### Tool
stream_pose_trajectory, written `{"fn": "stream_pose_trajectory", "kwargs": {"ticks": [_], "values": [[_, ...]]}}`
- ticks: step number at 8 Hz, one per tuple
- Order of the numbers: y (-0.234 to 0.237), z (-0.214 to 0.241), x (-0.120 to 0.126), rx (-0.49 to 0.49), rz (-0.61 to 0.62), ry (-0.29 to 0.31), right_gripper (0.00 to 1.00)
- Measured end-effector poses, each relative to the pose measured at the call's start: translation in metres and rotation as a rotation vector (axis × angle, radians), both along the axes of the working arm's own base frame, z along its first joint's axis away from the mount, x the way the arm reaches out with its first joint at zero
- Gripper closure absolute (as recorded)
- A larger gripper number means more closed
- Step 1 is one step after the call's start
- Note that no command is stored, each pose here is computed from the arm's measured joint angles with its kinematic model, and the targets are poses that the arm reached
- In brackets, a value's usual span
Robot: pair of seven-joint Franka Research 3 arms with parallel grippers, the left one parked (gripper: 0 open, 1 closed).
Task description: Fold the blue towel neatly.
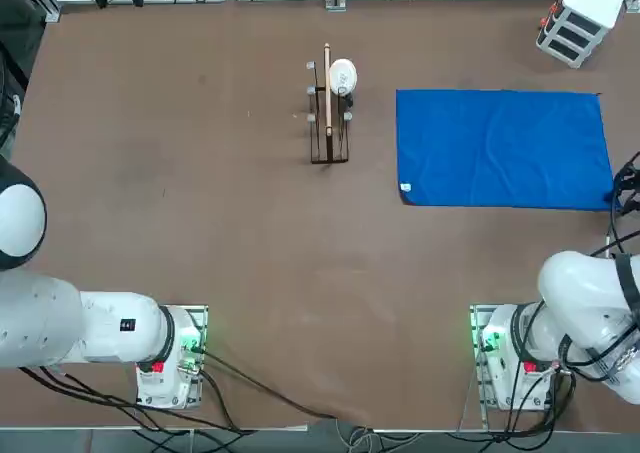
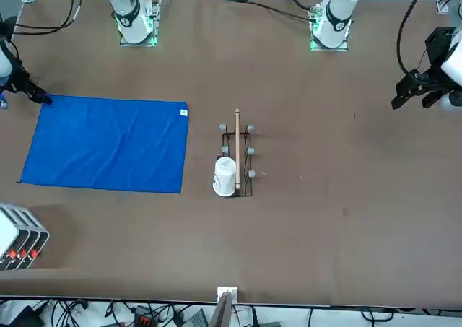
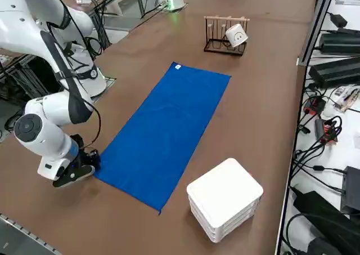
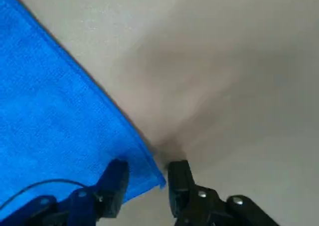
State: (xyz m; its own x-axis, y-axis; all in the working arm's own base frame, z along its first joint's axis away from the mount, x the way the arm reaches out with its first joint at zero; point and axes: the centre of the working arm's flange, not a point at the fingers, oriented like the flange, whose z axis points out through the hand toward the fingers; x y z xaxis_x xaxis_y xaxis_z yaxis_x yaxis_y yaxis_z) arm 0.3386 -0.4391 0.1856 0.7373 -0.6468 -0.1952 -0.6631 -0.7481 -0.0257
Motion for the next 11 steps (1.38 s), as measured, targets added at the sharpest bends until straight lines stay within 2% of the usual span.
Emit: {"fn": "stream_pose_trajectory", "kwargs": {"ticks": [2, 3, 5, 7, 9, 11], "values": [[-0.002, 0.003, 0.001, -0.005, 0.001, -0.004, 0.93], [-0.001, 0.004, 0.002, -0.001, 0.004, -0.001, 0.98], [0.004, 0.015, 0.009, 0.028, 0.038, 0.015, 0.98], [0.026, 0.054, 0.032, 0.076, 0.121, 0.052, 0.98], [0.076, 0.095, 0.066, 0.112, 0.237, 0.091, 0.98], [0.147, 0.126, 0.107, 0.128, 0.392, 0.126, 0.98]]}}
